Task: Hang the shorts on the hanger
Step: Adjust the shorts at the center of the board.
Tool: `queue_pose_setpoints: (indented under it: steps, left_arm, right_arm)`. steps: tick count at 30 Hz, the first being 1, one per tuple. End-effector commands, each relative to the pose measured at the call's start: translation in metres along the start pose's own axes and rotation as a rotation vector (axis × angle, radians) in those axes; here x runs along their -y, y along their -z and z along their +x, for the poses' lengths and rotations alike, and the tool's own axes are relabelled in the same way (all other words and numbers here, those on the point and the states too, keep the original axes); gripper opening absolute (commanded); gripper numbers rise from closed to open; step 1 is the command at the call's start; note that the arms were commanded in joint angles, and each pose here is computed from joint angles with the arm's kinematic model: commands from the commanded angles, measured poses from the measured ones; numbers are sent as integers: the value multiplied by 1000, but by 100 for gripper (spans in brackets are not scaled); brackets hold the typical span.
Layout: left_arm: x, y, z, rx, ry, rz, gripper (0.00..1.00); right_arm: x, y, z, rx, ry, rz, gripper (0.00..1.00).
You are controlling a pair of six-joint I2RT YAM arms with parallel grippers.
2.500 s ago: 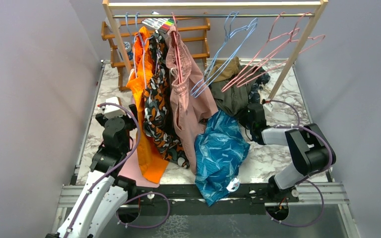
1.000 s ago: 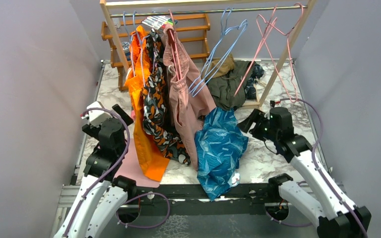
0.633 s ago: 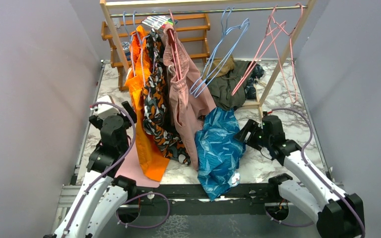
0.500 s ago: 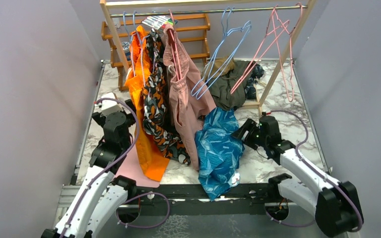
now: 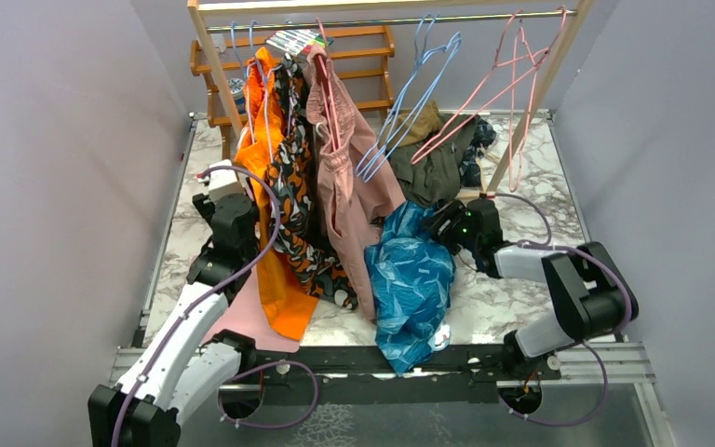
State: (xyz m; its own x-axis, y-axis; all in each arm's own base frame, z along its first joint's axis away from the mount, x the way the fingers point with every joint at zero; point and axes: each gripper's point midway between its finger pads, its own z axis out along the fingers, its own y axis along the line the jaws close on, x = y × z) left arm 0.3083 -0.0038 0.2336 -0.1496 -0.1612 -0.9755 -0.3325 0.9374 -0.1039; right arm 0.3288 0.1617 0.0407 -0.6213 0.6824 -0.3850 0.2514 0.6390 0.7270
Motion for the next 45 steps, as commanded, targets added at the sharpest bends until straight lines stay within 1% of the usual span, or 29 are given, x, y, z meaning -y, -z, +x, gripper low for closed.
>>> queue_pose_setpoints:
  steps: [1, 9, 17, 27, 35, 45]
  left_arm:
    - [10, -15, -8, 32, 22, 25, 79]
    - [16, -31, -5, 34, 48, 42, 67]
    - [15, -48, 8, -2, 71, 46, 64]
    - [17, -60, 18, -25, 81, 56, 64]
    - [24, -70, 20, -37, 89, 72, 63]
    - [29, -81, 32, -62, 89, 93, 62]
  right_arm:
    - [-24, -23, -21, 60, 1, -66, 64]
    - [-21, -49, -19, 40, 8, -60, 63]
    - [-26, -72, -21, 25, 21, -82, 61]
    - [-30, -93, -27, 24, 43, -78, 61]
    - [-26, -107, -27, 18, 56, -63, 61]
    - [-33, -123, -32, 7, 90, -68, 61]
